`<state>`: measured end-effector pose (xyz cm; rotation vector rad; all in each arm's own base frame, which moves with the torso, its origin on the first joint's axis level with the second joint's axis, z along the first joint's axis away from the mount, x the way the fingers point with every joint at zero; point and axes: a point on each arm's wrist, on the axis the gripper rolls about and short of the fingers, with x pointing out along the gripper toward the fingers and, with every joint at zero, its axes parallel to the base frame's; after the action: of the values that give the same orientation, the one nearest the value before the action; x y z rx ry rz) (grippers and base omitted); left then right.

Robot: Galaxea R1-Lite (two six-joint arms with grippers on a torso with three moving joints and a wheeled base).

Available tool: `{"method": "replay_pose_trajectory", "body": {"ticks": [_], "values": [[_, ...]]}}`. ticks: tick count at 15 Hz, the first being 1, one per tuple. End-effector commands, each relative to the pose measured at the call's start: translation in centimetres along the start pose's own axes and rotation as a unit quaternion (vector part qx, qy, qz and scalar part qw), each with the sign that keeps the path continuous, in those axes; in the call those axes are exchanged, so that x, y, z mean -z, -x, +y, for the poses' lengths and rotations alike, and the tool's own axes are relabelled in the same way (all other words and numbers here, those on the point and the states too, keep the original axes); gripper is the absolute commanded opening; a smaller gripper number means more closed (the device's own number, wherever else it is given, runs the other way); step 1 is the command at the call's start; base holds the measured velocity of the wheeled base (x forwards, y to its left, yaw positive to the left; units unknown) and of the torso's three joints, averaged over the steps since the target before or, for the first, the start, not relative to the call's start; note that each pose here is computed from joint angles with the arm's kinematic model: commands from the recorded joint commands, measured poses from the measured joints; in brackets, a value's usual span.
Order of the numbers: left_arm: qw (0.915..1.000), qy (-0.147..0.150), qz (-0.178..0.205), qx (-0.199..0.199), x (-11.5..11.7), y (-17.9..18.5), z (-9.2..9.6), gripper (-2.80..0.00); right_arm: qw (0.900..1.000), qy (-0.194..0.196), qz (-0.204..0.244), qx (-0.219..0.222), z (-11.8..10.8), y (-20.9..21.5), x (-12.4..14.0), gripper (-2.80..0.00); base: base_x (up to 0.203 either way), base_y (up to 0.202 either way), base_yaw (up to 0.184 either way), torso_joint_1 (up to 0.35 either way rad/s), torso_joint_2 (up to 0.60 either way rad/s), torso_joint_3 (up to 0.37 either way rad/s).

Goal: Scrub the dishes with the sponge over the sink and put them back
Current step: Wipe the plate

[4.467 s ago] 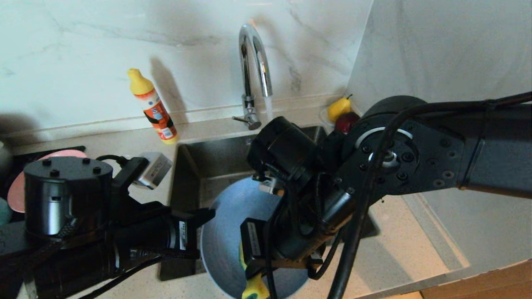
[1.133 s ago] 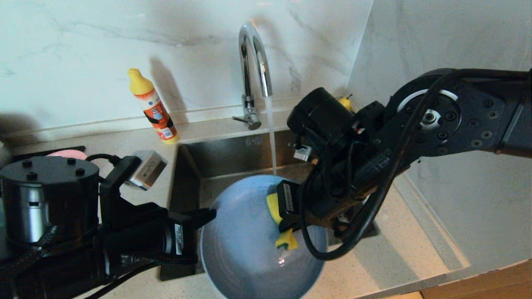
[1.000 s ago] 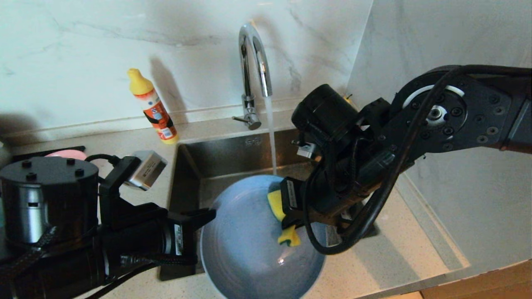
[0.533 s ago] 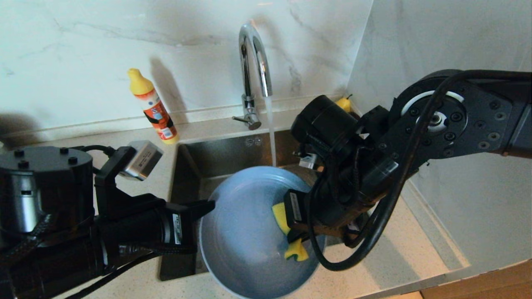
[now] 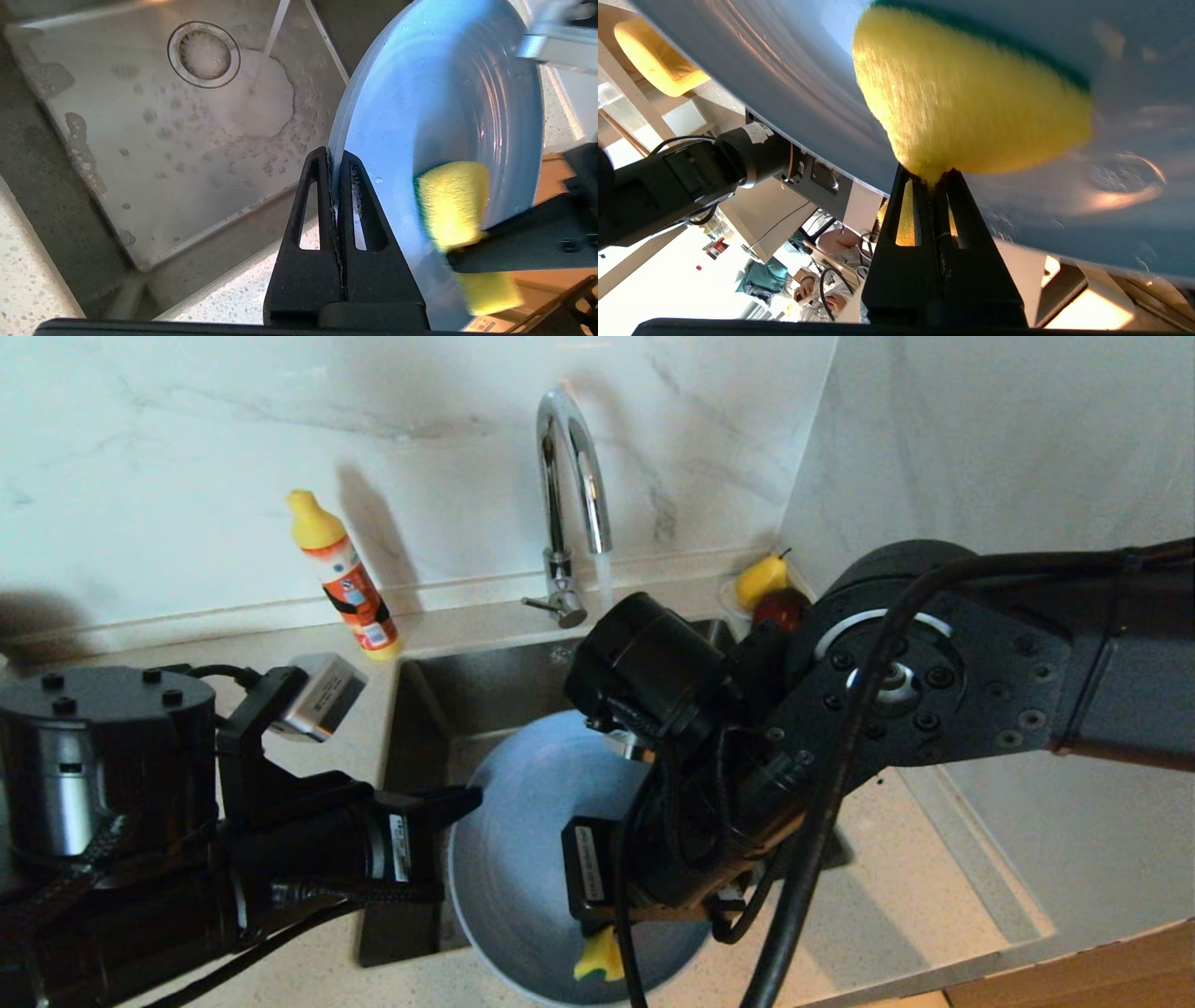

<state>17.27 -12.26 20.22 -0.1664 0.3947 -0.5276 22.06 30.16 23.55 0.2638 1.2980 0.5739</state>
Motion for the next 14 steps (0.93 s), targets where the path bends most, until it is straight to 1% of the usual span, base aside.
{"method": "replay_pose_trajectory", "body": {"ticks": [1,4,7,9,12,14], "values": [[1.0,0.001,0.002,-0.001,0.1,0.0,0.0,-2.8,1.0,0.0,0.003,0.0,0.1,-1.3,-0.2,-2.8,0.0,0.0,0.0,0.0,0.0,0.0],[1.0,0.001,0.005,0.0,0.2,-0.1,0.0,-2.8,0.999,0.006,-0.025,-0.028,0.7,-0.3,-0.5,-2.8,0.0,0.0,0.0,0.0,0.0,0.0],[1.0,0.0,0.008,-0.001,0.4,-0.1,0.1,-2.8,0.997,0.018,-0.053,-0.059,1.3,2.2,-0.3,-2.8,0.0,0.0,0.0,0.0,0.0,0.0],[0.9999,0.001,0.011,-0.003,0.5,-0.2,0.1,-2.8,0.995,0.023,-0.066,-0.072,1.4,3.7,-0.1,-2.8,0.0,0.0,0.0,0.0,0.0,0.0],[0.9999,0.005,0.014,-0.003,0.5,-0.3,0.1,-2.8,0.991,0.027,-0.089,-0.093,1.4,7.1,0.7,-2.8,0.0,0.0,0.0,0.0,0.0,0.0],[0.9997,0.018,0.017,-0.006,0.5,-0.7,0.1,-2.8,0.988,0.034,-0.108,-0.109,1.3,9.8,1.5,-2.8,0.0,0.0,0.0,0.0,0.0,0.0]]}}
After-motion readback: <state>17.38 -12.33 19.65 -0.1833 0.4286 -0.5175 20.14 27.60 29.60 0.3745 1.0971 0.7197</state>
